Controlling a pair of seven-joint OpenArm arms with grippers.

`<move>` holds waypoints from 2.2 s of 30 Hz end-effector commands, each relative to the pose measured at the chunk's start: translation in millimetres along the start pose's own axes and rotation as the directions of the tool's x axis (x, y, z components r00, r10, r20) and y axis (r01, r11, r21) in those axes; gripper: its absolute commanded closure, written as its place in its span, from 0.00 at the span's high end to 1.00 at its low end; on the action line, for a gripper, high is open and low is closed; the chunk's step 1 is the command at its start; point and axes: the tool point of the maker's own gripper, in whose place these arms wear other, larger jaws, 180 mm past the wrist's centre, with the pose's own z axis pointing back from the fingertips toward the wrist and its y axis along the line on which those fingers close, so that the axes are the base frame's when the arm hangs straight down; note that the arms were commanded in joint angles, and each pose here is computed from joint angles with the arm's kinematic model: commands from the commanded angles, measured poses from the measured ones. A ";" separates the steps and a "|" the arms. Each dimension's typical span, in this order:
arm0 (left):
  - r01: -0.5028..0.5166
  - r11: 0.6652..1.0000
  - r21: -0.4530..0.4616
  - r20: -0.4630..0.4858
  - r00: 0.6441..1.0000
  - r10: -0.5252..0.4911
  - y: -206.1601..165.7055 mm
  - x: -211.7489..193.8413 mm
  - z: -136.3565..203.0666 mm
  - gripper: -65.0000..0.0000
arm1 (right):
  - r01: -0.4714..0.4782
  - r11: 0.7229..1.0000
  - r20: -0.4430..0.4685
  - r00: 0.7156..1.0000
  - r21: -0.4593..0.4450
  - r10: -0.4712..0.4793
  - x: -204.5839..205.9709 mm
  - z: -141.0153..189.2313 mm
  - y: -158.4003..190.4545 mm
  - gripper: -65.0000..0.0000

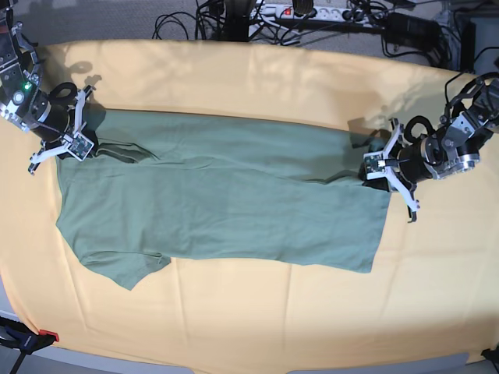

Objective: Fold the T-shirt properly

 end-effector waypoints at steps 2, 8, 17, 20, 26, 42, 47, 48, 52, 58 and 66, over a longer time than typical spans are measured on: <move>0.006 0.996 0.085 -0.005 1.000 -0.005 24.8 -1.9 8.8 0.00 | -0.010 0.998 0.022 1.000 -0.064 0.012 7.3 4.1 -19.7 0.00; -0.022 0.995 0.100 -0.015 1.000 0.023 27.3 -4.1 9.0 0.00 | 0.014 0.992 0.024 1.000 -0.125 -0.011 7.2 5.1 -30.7 0.00; -0.004 0.995 0.099 -0.023 1.000 0.006 28.8 -4.3 8.8 0.20 | 0.018 0.983 0.028 1.000 -0.181 -0.013 10.4 6.2 -44.8 0.29; 0.002 0.992 0.125 -0.094 0.996 0.010 41.8 -15.2 12.4 0.47 | 0.036 0.953 0.002 0.999 -0.301 -0.037 9.6 11.1 -71.8 0.49; 0.007 0.999 0.053 -0.079 0.997 -0.003 35.9 -7.4 24.2 0.45 | -0.005 0.963 -0.027 1.000 -0.268 -0.002 24.8 17.1 -65.7 0.48; 0.047 0.954 -0.295 -0.083 0.994 -0.075 -23.9 -11.0 69.3 0.40 | -0.148 0.989 -0.320 0.937 -0.008 0.137 -41.2 43.1 19.7 0.48; 0.041 0.954 -0.296 -0.078 0.995 -0.067 -24.1 -9.7 69.3 0.40 | -0.190 0.980 -0.384 0.910 -0.052 0.157 -69.8 44.4 12.1 0.48; 0.041 0.954 -0.296 -0.078 0.995 -0.067 -24.1 -9.6 69.3 0.40 | -0.194 0.979 -0.388 0.908 -0.066 0.154 -75.2 43.4 8.8 0.48; 0.038 0.954 -0.296 -0.075 0.995 -0.063 -24.3 -8.9 69.2 0.40 | -0.190 0.979 -0.380 0.913 -0.070 0.150 -87.0 39.0 6.9 0.48; 0.028 0.954 -0.297 -0.068 0.996 -0.051 -24.7 -7.1 69.3 0.40 | -0.228 0.972 -0.400 0.897 -0.053 0.189 -90.8 40.3 6.2 0.42; 0.029 0.954 -0.297 -0.068 0.996 -0.051 -24.7 -7.0 69.3 0.25 | -0.231 0.972 -0.401 0.896 -0.054 0.191 -90.9 40.3 6.0 0.00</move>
